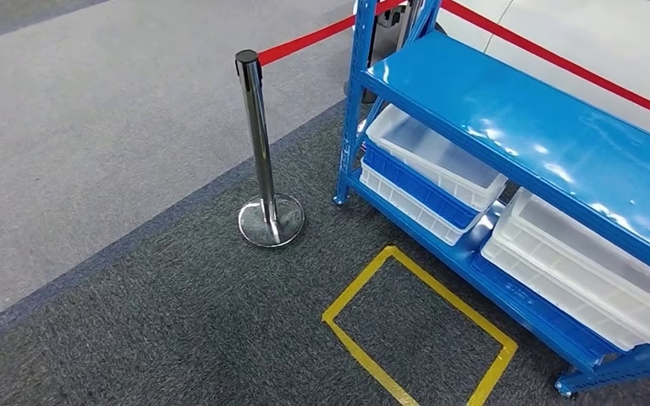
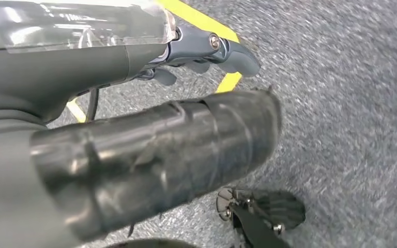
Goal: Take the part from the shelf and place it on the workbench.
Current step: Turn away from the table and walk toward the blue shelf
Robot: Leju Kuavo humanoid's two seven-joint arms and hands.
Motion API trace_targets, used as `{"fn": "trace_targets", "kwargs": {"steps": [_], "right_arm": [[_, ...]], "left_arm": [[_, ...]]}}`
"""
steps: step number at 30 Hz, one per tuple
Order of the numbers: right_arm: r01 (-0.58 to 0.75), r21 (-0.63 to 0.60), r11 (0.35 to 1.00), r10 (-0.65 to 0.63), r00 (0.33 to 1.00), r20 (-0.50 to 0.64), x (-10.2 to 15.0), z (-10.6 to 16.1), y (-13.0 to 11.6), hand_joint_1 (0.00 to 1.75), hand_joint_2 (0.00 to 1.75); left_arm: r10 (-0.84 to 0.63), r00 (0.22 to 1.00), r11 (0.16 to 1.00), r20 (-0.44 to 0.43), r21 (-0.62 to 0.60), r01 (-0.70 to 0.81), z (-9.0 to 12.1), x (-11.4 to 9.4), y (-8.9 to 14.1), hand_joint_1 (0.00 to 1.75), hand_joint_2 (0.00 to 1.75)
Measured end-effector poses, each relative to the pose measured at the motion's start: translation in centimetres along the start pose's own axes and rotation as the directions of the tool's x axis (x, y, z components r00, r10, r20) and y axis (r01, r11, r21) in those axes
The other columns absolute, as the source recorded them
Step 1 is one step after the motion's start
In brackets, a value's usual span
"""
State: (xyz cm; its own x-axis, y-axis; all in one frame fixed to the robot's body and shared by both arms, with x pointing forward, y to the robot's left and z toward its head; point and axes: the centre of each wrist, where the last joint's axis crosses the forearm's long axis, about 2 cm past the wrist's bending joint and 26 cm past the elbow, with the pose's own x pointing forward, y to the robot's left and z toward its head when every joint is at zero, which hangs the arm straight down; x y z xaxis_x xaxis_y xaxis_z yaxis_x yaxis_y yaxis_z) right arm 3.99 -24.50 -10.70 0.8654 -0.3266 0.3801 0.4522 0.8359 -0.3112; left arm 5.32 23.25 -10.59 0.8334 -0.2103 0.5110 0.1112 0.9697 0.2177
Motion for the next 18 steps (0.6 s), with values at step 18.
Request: {"fn": "trace_targets", "kwargs": {"steps": [18], "right_arm": [[-0.004,0.004,1.0,0.004,1.0,-0.001,-0.02,0.03,0.04,0.0,0.0]], "left_arm": [[0.006,1.0,1.0,0.002,-0.002,-0.006,0.02,-0.01,-0.05,0.0,0.0]]}}
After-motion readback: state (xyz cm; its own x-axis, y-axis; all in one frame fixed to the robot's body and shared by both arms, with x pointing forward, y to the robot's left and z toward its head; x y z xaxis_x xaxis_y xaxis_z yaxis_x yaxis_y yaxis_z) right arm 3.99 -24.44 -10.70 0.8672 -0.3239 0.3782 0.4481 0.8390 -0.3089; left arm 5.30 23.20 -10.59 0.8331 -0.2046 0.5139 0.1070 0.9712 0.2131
